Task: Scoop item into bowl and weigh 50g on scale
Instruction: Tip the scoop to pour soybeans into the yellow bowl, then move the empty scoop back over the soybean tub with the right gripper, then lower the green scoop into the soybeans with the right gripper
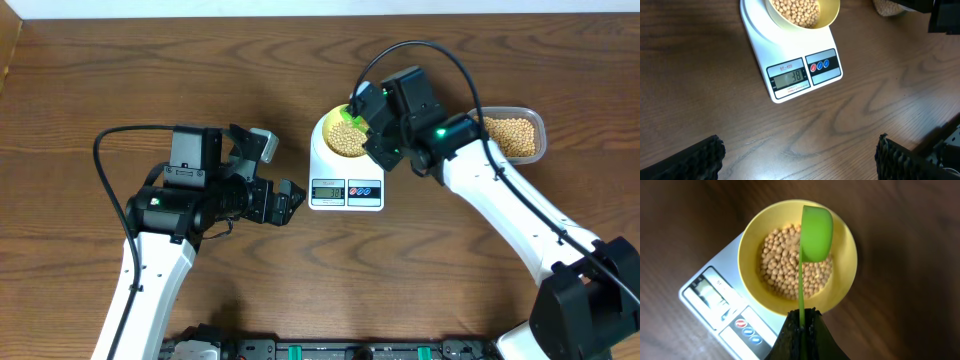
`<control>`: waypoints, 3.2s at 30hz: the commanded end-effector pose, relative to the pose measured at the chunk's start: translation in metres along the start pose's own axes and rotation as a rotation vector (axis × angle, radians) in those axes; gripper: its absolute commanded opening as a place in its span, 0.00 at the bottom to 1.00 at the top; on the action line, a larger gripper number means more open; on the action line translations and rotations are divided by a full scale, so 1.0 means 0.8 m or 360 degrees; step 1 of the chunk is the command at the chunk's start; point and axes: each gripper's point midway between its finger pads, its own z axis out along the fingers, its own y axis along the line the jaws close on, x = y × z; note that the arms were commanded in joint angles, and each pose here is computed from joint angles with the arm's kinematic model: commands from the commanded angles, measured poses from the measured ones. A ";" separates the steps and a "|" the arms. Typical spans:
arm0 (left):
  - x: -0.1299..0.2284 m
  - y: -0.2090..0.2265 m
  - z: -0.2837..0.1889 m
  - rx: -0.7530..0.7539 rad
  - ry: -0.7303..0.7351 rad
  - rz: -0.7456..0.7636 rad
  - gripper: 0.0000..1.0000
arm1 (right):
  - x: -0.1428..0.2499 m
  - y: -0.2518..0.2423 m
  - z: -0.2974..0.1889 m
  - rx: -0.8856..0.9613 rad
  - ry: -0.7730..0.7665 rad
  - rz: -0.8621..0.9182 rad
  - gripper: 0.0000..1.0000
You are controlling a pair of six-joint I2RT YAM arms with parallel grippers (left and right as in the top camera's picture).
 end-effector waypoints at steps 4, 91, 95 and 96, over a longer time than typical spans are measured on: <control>0.000 -0.004 0.000 0.0028 0.0000 0.0030 0.98 | -0.022 -0.020 -0.017 0.0207 -0.0044 -0.0111 0.01; 0.000 -0.004 0.000 0.0028 0.0000 0.0030 0.98 | 0.244 -0.219 -0.114 0.0522 0.0526 0.1445 0.01; 0.000 -0.004 0.000 0.0028 0.0000 0.0030 0.98 | 0.233 -0.221 -0.104 0.0465 0.0459 0.1450 0.01; 0.000 -0.004 0.000 0.0028 0.0000 0.0030 0.98 | 0.228 -0.220 -0.102 0.0435 0.0432 0.1451 0.01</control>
